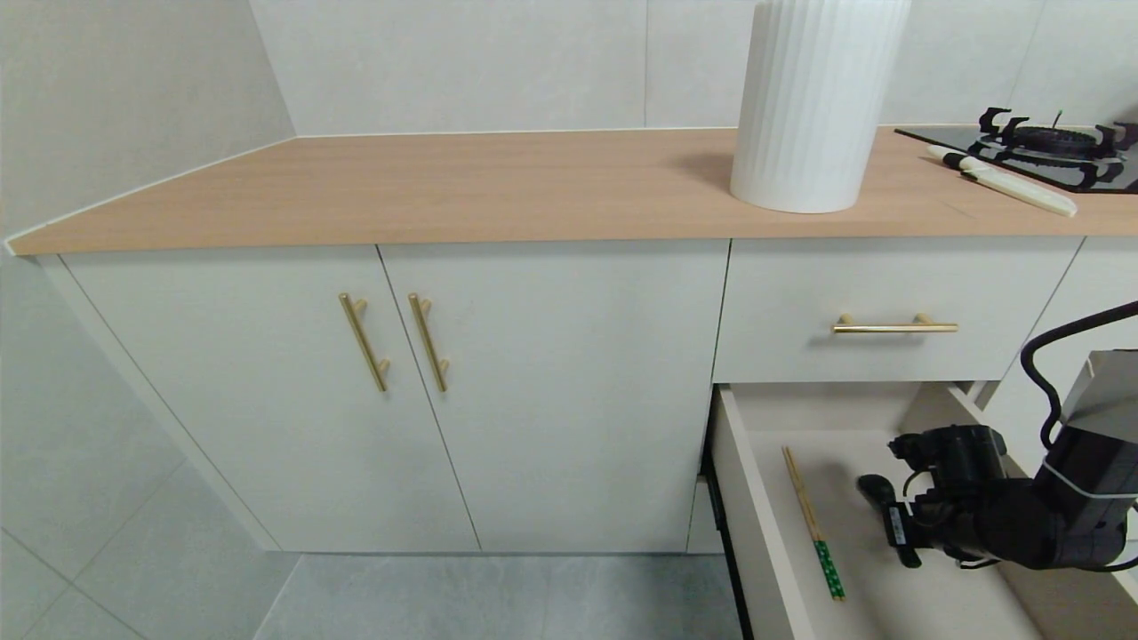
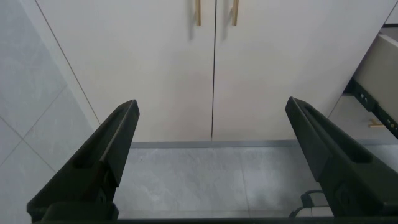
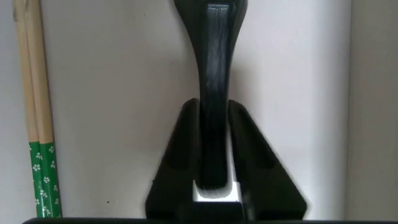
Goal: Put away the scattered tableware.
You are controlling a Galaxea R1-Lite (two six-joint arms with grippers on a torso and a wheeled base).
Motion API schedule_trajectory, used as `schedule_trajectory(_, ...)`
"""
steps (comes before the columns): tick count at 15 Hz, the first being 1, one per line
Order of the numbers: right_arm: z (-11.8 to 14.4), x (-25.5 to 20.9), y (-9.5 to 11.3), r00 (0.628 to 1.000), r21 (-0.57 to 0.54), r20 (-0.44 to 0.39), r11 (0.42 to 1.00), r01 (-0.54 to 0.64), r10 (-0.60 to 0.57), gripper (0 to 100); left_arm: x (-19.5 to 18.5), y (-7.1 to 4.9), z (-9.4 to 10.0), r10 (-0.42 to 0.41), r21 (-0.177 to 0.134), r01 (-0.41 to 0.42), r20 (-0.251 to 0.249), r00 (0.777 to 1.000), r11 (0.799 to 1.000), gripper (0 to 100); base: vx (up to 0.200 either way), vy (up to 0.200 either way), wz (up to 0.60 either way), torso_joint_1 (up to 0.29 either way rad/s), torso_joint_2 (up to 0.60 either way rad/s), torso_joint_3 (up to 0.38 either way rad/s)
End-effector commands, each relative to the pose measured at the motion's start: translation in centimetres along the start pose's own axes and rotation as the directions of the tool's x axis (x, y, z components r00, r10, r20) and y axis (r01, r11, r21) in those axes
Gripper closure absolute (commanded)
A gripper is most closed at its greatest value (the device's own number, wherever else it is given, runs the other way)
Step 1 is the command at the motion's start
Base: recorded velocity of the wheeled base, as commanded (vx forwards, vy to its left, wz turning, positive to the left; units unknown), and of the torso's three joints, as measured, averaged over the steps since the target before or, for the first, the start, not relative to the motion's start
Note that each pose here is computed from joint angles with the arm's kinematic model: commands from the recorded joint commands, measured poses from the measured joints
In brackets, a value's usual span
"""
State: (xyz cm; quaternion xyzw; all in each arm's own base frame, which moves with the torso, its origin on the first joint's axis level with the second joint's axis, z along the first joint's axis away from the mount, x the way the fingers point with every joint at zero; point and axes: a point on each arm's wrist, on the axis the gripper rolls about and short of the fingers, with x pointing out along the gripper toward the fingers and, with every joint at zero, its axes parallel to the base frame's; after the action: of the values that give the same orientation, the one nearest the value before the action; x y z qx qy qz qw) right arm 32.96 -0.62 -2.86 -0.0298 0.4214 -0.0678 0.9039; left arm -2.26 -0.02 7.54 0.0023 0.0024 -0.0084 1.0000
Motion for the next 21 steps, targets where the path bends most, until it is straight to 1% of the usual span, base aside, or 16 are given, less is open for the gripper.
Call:
schedule_trajectory(1, 0.2, -0.2, 0.0, 1.000, 0.001, 0.009, 1.000, 0.000, 0.000, 0, 0.0, 0.0, 0.0, 0.000, 0.000, 0.000, -0.001, 1.000, 1.000, 0, 0.000, 0.000, 0.00, 0.000, 0.00, 0.000)
schedule_trajectory(5, 0.6, -0.6, -0.1, 1.000, 0.006, 0.025, 1.000, 0.000, 0.000, 0, 0.0, 0.0, 0.0, 0.000, 0.000, 0.000, -0.001, 1.000, 1.000, 0, 0.000, 0.000, 0.00, 0.000, 0.00, 0.000)
schedule_trajectory(8, 2.3, -3.6, -0.7, 0.994, 0.034, 0.112, 0.999, 0.000, -0.003, 0, 0.0, 0.0, 0.0, 0.000, 0.000, 0.000, -0.001, 1.000, 1.000, 0, 0.000, 0.000, 0.00, 0.000, 0.00, 0.000)
schedule_trajectory(10, 4.3, -7.6, -1.3, 0.974, 0.051, 0.229, 0.999, -0.010, -0.002, 0, 0.0, 0.0, 0.0, 0.000, 0.000, 0.000, -0.001, 1.000, 1.000, 0, 0.000, 0.000, 0.00, 0.000, 0.00, 0.000)
schedule_trajectory(11, 5.0, -9.6, -1.6, 0.964, 0.056, 0.265, 0.998, -0.012, -0.004, 0, 0.0, 0.0, 0.0, 0.000, 0.000, 0.000, -0.001, 1.000, 1.000, 0, 0.000, 0.000, 0.00, 0.000, 0.00, 0.000)
schedule_trajectory(13, 5.6, -12.9, -2.1, 0.956, 0.058, 0.292, 0.998, -0.022, 0.004, 0, 0.0, 0.0, 0.0, 0.000, 0.000, 0.000, -0.001, 1.000, 1.000, 0, 0.000, 0.000, 0.00, 0.000, 0.00, 0.000)
schedule_trajectory(14, 5.8, -15.3, -2.2, 0.950, 0.052, 0.311, 0.998, -0.039, 0.021, 0, 0.0, 0.0, 0.0, 0.000, 0.000, 0.000, -0.001, 1.000, 1.000, 0, 0.000, 0.000, 0.00, 0.000, 0.00, 0.000)
schedule_trajectory(16, 5.5, -18.8, -2.6, 0.948, 0.046, 0.315, 0.998, -0.046, 0.029, 0, 0.0, 0.0, 0.0, 0.000, 0.000, 0.000, -0.001, 1.000, 1.000, 0, 0.000, 0.000, 0.00, 0.000, 0.00, 0.000)
schedule_trajectory(18, 5.2, -21.2, -2.9, 0.952, 0.044, 0.304, 0.998, -0.048, 0.033, 0, 0.0, 0.0, 0.0, 0.000, 0.000, 0.000, -0.001, 1.000, 1.000, 0, 0.000, 0.000, 0.00, 0.000, 0.00, 0.000)
schedule_trajectory(20, 4.3, -23.5, -2.9, 0.972, 0.025, 0.230, 0.998, -0.056, 0.049, 0, 0.0, 0.0, 0.0, 0.000, 0.000, 0.000, -0.001, 1.000, 1.000, 0, 0.000, 0.000, 0.00, 0.000, 0.00, 0.000)
schedule_trajectory(21, 3.7, -24.4, -3.0, 0.975, 0.021, 0.216, 0.998, -0.063, 0.057, 0, 0.0, 0.0, 0.0, 0.000, 0.000, 0.000, -0.001, 1.000, 1.000, 0, 0.000, 0.000, 0.00, 0.000, 0.00, 0.000)
